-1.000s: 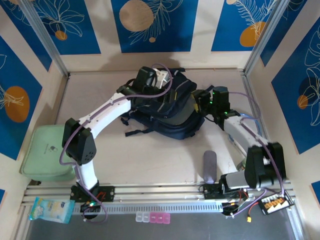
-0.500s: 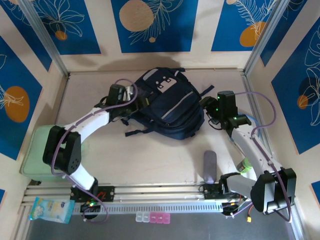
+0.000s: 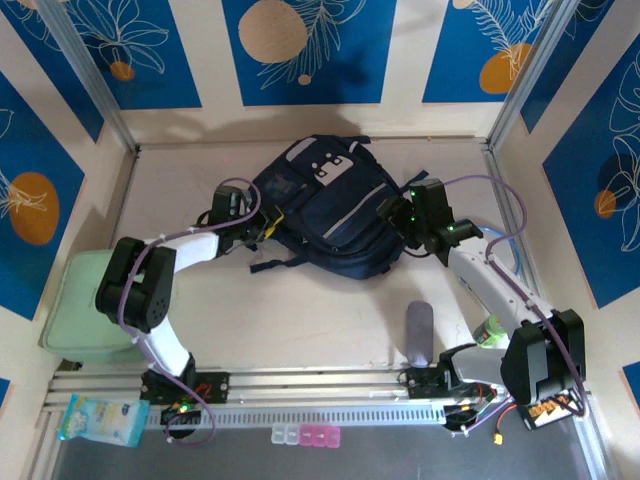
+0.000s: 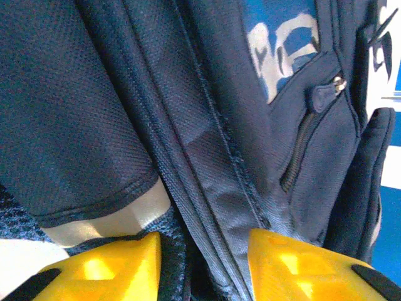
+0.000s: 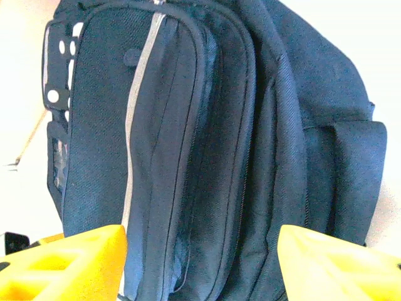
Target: Pack books, pencil case, and school supplies into a backpack
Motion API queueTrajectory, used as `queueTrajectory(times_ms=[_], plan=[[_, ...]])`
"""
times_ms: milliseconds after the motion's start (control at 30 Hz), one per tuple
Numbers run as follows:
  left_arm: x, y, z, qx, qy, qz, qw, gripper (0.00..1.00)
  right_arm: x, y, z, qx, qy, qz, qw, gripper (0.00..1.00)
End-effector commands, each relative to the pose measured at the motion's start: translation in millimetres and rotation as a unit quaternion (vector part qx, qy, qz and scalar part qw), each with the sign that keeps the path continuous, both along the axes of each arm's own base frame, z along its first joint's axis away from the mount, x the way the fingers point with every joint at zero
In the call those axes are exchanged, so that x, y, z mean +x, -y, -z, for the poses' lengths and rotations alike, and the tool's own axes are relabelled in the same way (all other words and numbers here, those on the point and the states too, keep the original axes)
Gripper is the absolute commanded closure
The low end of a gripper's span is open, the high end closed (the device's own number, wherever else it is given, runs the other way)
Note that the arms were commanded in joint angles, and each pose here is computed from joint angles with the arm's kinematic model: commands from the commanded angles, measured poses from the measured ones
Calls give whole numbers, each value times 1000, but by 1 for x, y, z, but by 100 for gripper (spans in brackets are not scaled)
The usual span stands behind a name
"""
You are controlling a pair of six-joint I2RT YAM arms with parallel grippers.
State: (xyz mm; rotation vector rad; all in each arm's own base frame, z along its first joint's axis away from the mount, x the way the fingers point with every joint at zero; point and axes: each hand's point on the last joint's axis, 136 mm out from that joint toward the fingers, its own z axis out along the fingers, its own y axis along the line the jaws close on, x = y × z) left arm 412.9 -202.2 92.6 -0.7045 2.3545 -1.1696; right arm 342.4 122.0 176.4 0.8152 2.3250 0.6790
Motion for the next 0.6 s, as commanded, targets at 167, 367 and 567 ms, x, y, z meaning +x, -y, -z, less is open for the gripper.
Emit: queueTrajectory(times_ms=[167, 367, 567], plan=[[1, -8, -17, 23, 17, -18, 999, 59, 0, -1, -1, -15, -2, 3, 1000, 35], [-12, -16, -42, 44, 42, -11, 998, 54, 2, -2, -1, -15, -2, 1, 1000, 35], [-11, 10, -49, 10, 44, 29, 999, 60, 4, -10, 8, -5, -13, -5, 1000, 35]])
